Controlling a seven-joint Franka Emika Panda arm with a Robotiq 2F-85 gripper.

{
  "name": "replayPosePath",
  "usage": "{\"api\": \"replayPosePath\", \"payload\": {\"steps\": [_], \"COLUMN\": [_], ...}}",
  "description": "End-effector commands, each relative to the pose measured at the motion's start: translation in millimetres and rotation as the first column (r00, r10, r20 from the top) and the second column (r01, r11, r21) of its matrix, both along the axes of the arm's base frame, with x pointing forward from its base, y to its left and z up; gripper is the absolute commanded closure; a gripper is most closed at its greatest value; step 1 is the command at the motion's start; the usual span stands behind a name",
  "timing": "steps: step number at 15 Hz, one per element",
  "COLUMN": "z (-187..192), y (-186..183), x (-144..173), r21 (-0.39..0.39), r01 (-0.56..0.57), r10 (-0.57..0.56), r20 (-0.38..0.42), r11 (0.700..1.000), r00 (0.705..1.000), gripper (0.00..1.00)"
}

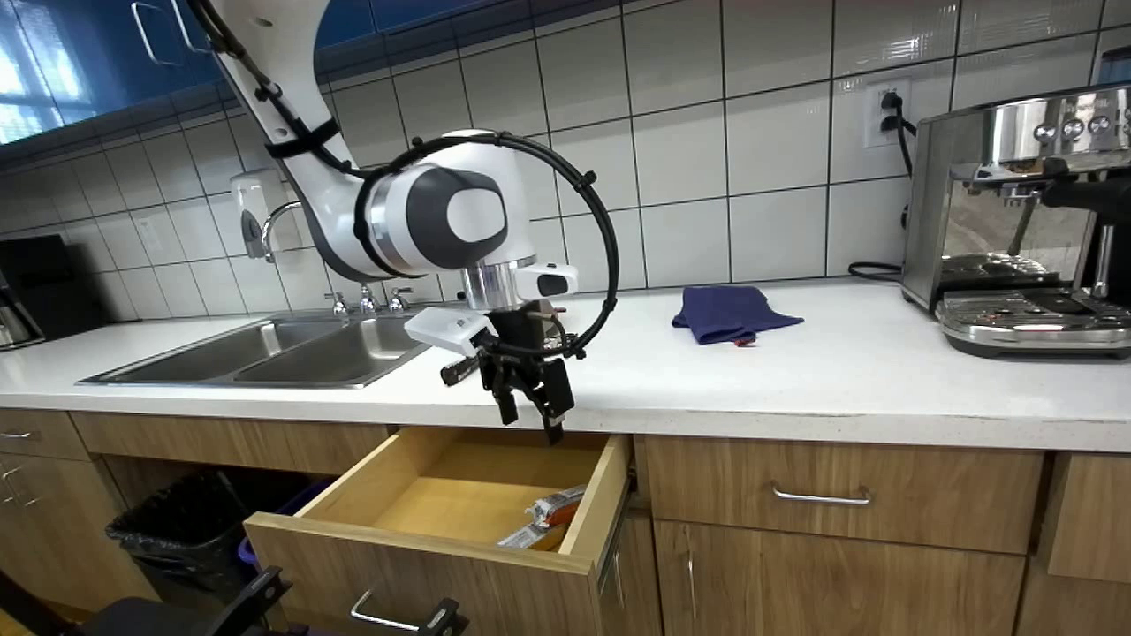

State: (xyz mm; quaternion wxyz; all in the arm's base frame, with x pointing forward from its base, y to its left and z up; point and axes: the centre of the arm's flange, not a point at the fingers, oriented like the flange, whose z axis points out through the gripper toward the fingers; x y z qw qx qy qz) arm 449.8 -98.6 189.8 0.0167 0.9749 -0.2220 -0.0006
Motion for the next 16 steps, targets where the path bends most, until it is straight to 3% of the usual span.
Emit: {"api": "replayPosePath", "payload": {"steps": [1, 10, 16], "z": [21.6, 52.9, 69.9], "y": [2.0, 17.4, 28.8], "x": [-14.4, 11.4, 52.8], "r21": [0.017, 0.034, 0.064], "r01": [-0.004, -0.023, -0.030], "r10": [0.003, 0.019, 0.020], "r20": [0.044, 0.112, 0.160], "r11": [1.000, 0.999, 0.997], "r00": [0.999, 0.994, 0.987], "gripper": [0.00, 0.00, 0.00]}}
